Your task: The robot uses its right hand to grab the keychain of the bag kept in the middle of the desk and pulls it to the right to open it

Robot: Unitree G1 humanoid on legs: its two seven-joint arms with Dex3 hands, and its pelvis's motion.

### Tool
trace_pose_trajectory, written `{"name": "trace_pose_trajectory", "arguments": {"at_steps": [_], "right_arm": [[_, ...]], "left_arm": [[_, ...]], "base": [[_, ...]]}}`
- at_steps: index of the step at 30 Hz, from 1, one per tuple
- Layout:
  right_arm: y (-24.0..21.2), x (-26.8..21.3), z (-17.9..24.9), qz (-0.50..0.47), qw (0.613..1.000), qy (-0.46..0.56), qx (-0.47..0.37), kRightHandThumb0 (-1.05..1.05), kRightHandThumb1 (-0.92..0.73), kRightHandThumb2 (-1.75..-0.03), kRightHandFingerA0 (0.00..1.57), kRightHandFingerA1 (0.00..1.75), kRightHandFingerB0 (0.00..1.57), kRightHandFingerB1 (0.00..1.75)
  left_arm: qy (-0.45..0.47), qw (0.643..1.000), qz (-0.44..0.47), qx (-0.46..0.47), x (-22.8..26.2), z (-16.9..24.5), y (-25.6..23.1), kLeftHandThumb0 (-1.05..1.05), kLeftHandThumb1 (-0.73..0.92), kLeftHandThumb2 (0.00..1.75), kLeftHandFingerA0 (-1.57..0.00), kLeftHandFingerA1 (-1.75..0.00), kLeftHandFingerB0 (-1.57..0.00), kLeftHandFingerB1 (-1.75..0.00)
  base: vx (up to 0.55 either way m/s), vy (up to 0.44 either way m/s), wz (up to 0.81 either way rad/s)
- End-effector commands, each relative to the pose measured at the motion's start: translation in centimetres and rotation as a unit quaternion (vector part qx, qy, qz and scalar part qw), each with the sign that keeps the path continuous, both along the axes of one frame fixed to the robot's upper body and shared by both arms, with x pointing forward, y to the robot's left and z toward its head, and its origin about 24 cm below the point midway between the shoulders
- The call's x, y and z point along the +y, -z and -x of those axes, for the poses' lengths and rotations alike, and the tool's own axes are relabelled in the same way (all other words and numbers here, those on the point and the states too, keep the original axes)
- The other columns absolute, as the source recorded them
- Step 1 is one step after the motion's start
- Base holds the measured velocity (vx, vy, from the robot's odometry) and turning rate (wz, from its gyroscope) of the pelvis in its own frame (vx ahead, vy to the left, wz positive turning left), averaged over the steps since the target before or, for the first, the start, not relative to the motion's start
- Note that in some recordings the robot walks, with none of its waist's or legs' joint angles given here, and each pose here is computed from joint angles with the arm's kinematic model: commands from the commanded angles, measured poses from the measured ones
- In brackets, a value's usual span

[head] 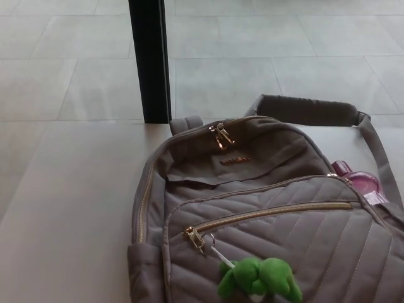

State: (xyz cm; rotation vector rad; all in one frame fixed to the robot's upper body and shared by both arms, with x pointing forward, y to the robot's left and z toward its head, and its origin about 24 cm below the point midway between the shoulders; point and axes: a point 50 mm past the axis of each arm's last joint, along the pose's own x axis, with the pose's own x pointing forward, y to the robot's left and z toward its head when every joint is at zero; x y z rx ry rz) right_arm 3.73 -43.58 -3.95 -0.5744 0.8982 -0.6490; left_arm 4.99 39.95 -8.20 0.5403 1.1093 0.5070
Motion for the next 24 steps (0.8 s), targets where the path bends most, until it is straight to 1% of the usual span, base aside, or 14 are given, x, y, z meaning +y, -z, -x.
{"name": "trace_pose_trajectory", "arguments": {"at_steps": [1,2,3,6,8,10,11,13,14,17,18,19,23,24], "right_arm": [[-4.0,-2.5,-2.0,0.002,0.981,0.047,-0.186,-0.59,-0.57,-0.57,1.14,1.67,0.49,0.41],[-4.7,-2.9,-2.4,-0.002,0.975,0.055,-0.215,-0.62,-0.54,-0.61,1.13,1.59,0.47,0.41],[-5.1,-3.1,-2.7,0.0,0.971,0.057,-0.231,-0.6,-0.58,-0.58,1.09,0.99,0.48,0.38],[-8.2,-3.8,-6.0,0.0,0.938,0.059,-0.342,-0.59,-0.55,-0.58,1.12,0.69,0.47,0.39],[-9.4,-3.7,-7.2,0.015,0.934,0.043,-0.355,-0.6,-0.57,-0.58,1.08,0.69,0.48,0.4],[-12.2,-3.4,-9.7,0.014,0.916,-0.002,-0.402,-0.7,-0.56,-0.57,1.18,1.55,0.4,0.38],[-13.9,-2.8,-11.3,0.01,0.902,-0.033,-0.431,-0.79,-0.46,-0.79,1.26,1.53,0.32,0.47],[-16.7,-1.5,-13.6,0.022,0.879,-0.086,-0.469,-0.69,-0.52,-0.6,1.17,1.6,0.37,0.37],[-18.1,-0.2,-14.7,0.02,0.854,-0.121,-0.506,-0.71,-0.44,-0.8,1.21,1.4,0.31,0.46],[-20.4,1.8,-16.4,0.013,0.826,-0.164,-0.539,-0.72,-0.42,-0.81,1.16,1.34,0.36,0.46],[-21.9,3.7,-17.5,0.011,0.803,-0.197,-0.562,-0.7,-0.51,-0.57,0.93,0.74,0.46,0.4],[-22.9,5.0,-18.1,0.017,0.786,-0.227,-0.574,-0.65,-0.53,-0.57,0.67,0.53,0.41,0.37],[-25.6,10.0,-19.9,0.024,0.746,-0.328,-0.579,-0.62,-0.4,-0.83,0.51,0.65,0.26,0.47],[-26.3,11.8,-20.4,0.025,0.734,-0.366,-0.571,-0.68,-0.54,-0.57,0.8,0.6,0.34,0.36]], "left_arm": [[-0.014,0.997,-0.055,-0.045,1.4,0.0,-1.4,-0.52,0.44,0.54,-0.36,-0.52,-0.61,-0.44],[-0.013,0.998,-0.054,-0.043,1.3,-0.1,-1.3,-0.56,0.36,0.75,-0.3,-0.56,-0.55,-0.55],[-0.016,0.998,-0.051,-0.043,1.2,-0.1,-1.2,-0.55,0.36,0.74,-0.34,-0.56,-0.54,-0.54],[-0.02,0.998,-0.051,-0.041,1.0,0.1,-0.9,-0.55,0.35,0.74,-0.34,-0.56,-0.56,-0.55],[-0.023,0.998,-0.049,-0.041,1.0,0.2,-0.9,-0.5,0.44,0.54,-0.38,-0.51,-0.62,-0.43],[-0.023,0.998,-0.045,-0.047,1.0,-0.1,-1.0,-0.54,0.36,0.74,-0.32,-0.56,-0.55,-0.55],[-0.022,0.998,-0.047,-0.048,1.0,-0.2,-1.0,-0.49,0.46,0.55,-0.34,-0.5,-0.61,-0.43],[-0.021,0.997,-0.049,-0.049,1.0,-0.2,-1.0,-0.56,0.36,0.75,-0.33,-0.58,-0.56,-0.55],[-0.027,0.997,-0.044,-0.054,1.0,-0.1,-1.0,-0.56,0.35,0.74,-0.35,-0.61,-0.55,-0.55],[-0.017,0.998,-0.047,-0.048,0.9,-0.1,-0.9,-0.57,0.35,0.75,-0.33,-0.58,-0.57,-0.55],[-0.023,0.997,-0.043,-0.054,0.8,-0.1,-0.9,-0.53,0.35,0.73,-0.34,-0.58,-0.58,-0.56],[-0.026,0.997,-0.042,-0.054,0.8,-0.1,-0.8,-0.54,0.35,0.73,-0.35,-0.57,-0.58,-0.55],[-0.024,0.998,-0.045,-0.046,0.8,-0.3,-0.8,-0.54,0.35,0.74,-0.36,-0.57,-0.58,-0.55],[-0.024,0.998,-0.044,-0.045,0.8,-0.4,-0.8,-0.54,0.36,0.73,-0.38,-0.56,-0.57,-0.54]], "base": [[0.0,0.0,0.0],[0.0,0.0,0.0],[0.0,0.0,0.0],[0.0,0.0,0.0],[0.0,0.0,0.0],[0.0,0.0,0.0],[0.0,0.0,0.0],[0.0,0.0,0.0],[0.0,0.0,0.0],[0.0,0.0,0.0],[0.0,0.0,0.0],[0.0,0.0,0.0],[0.0,0.0,0.0],[0.0,0.0,0.0]]}}
